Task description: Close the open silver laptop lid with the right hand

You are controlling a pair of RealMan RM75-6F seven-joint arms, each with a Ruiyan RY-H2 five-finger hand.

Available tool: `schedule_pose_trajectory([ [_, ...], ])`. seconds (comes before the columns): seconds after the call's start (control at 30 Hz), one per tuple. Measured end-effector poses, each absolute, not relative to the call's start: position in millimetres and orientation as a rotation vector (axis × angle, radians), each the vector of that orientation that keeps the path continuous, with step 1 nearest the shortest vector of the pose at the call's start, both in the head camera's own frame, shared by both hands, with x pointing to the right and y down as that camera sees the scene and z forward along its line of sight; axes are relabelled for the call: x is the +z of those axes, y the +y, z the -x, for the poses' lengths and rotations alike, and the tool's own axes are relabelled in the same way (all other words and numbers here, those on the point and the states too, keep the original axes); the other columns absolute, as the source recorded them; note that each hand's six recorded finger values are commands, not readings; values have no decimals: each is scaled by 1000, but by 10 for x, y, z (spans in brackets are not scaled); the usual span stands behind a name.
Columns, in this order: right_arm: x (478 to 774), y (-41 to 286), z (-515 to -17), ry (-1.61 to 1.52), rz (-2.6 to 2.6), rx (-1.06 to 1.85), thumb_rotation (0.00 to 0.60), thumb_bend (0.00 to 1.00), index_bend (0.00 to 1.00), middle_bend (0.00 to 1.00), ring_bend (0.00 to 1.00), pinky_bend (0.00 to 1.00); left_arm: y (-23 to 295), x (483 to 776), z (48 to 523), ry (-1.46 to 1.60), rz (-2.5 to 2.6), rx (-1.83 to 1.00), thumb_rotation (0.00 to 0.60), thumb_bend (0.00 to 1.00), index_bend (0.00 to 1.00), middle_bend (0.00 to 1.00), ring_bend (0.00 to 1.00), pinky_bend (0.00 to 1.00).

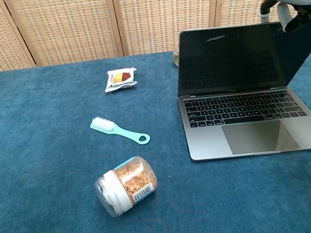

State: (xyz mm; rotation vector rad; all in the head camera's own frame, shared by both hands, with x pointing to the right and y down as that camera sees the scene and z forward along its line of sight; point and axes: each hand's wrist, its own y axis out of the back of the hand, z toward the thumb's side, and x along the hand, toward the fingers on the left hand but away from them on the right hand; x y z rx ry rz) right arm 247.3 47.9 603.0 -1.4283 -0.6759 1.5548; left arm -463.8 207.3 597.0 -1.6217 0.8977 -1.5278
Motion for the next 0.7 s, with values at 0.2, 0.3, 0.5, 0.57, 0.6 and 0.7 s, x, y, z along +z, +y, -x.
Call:
schedule_pose_trajectory([
  [0.2, 5995, 630, -2560, -670, 1424, 1576, 600, 1000, 389, 195, 67, 154, 2064, 5977, 4654, 901, 1620, -1535, 600, 16, 0, 0, 0, 0],
  [0.3, 6022, 693, -2623, -666, 1425, 1592, 600, 1000, 389, 195, 67, 154, 2061, 5947, 4646, 909, 1614, -1523, 600, 16, 0, 0, 0, 0],
  [0.5, 6085, 817, -2711, -659, 1440, 1609, 600, 1000, 389, 195, 67, 154, 2071, 5917, 4640, 914, 1611, -1511, 600, 17, 0, 0, 0, 0],
  [0.57, 6105, 860, -2731, -659, 1447, 1607, 600, 1000, 389, 195, 67, 154, 2074, 5912, 4632, 913, 1611, -1508, 600, 17, 0, 0, 0, 0],
  [0.6, 6121, 892, -2747, -660, 1454, 1606, 600, 1000, 389, 195, 67, 154, 2076, 5909, 4629, 912, 1611, -1506, 600, 17, 0, 0, 0, 0],
  [0.7, 6171, 973, -2797, -661, 1467, 1610, 600, 1000, 389, 195, 67, 154, 2080, 5896, 4619, 913, 1609, -1501, 600, 16, 0, 0, 0, 0],
])
